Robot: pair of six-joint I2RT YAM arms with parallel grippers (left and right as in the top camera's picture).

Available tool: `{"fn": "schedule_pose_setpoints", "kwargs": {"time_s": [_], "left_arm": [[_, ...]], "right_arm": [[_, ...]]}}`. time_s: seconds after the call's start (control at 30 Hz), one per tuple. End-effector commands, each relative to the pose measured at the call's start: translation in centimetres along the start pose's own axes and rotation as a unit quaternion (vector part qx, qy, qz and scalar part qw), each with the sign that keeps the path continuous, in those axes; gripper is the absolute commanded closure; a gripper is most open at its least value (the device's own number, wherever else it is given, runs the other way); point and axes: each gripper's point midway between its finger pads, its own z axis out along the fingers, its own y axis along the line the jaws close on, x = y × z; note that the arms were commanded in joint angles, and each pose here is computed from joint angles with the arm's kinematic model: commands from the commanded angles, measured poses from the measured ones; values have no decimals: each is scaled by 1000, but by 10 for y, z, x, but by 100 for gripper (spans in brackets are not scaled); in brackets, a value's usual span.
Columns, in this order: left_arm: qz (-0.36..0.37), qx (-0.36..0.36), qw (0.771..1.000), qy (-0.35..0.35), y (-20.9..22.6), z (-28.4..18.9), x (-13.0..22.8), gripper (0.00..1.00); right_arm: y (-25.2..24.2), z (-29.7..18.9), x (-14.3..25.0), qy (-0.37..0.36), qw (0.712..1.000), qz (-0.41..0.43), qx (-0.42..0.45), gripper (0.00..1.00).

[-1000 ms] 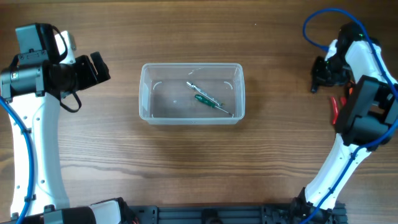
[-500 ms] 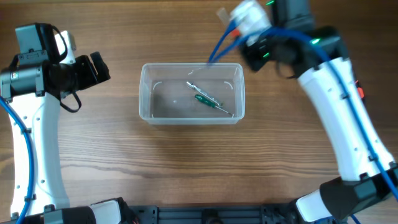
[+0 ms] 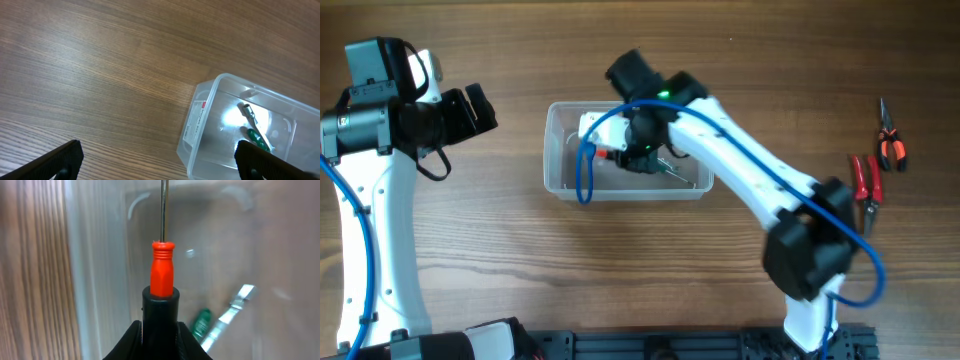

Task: Pack container
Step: 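Carry the red-handled screwdriver with the right gripper and drop it into the container, then return the right gripper to the red pruning shears and grasp their handles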

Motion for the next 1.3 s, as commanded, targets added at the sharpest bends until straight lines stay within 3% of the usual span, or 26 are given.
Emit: {"fn": "schedule_pose_setpoints", "kwargs": {"time_s": [0.0, 0.1, 0.2, 0.27, 0.43, 0.53, 0.7, 0.77, 0.8, 0.93, 1.13, 1.2, 1.27], "left_arm": [[3, 4, 1000, 3, -2, 1, 0, 0], [3, 4, 1000, 3, -2, 1, 0, 0], [3, 4, 1000, 3, -2, 1, 0, 0], [3, 4, 1000, 3, -2, 1, 0, 0], [3, 4, 1000, 5, -2, 1, 2, 0], [3, 4, 1000, 7, -2, 1, 2, 0], [3, 4, 1000, 7, -2, 1, 2, 0], [3, 4, 1000, 7, -2, 1, 2, 0], [3, 3, 1000, 7, -2, 2, 2, 0], [3, 4, 1000, 7, -2, 1, 2, 0], [3, 4, 1000, 6, -2, 1, 2, 0], [3, 4, 1000, 5, -2, 2, 1, 0], [4, 5, 1000, 1, -2, 2, -1, 0]], "right_arm": [[6, 32, 11, 18, 999, 4, -40, 85], [6, 42, 15, 25, 999, 7, -47, 80], [3, 43, 13, 20, 999, 5, -42, 59], [2, 43, 13, 19, 999, 4, -39, 52], [0, 43, 14, 23, 999, 5, -35, 53], [-14, 32, 16, 40, 998, 44, 10, 53], [-73, -53, 4, -6, 971, 170, 167, 50], [-93, -101, 10, -47, 941, 258, 216, 15], [-101, -126, 18, -69, 923, 299, 234, 7], [-123, -204, 83, -116, 844, 441, 281, 1], [-96, -270, 265, -69, 656, 692, 295, 0], [-82, -271, 303, -49, 624, 730, 276, 0], [-70, -267, 332, -35, 610, 748, 259, 0]]}}
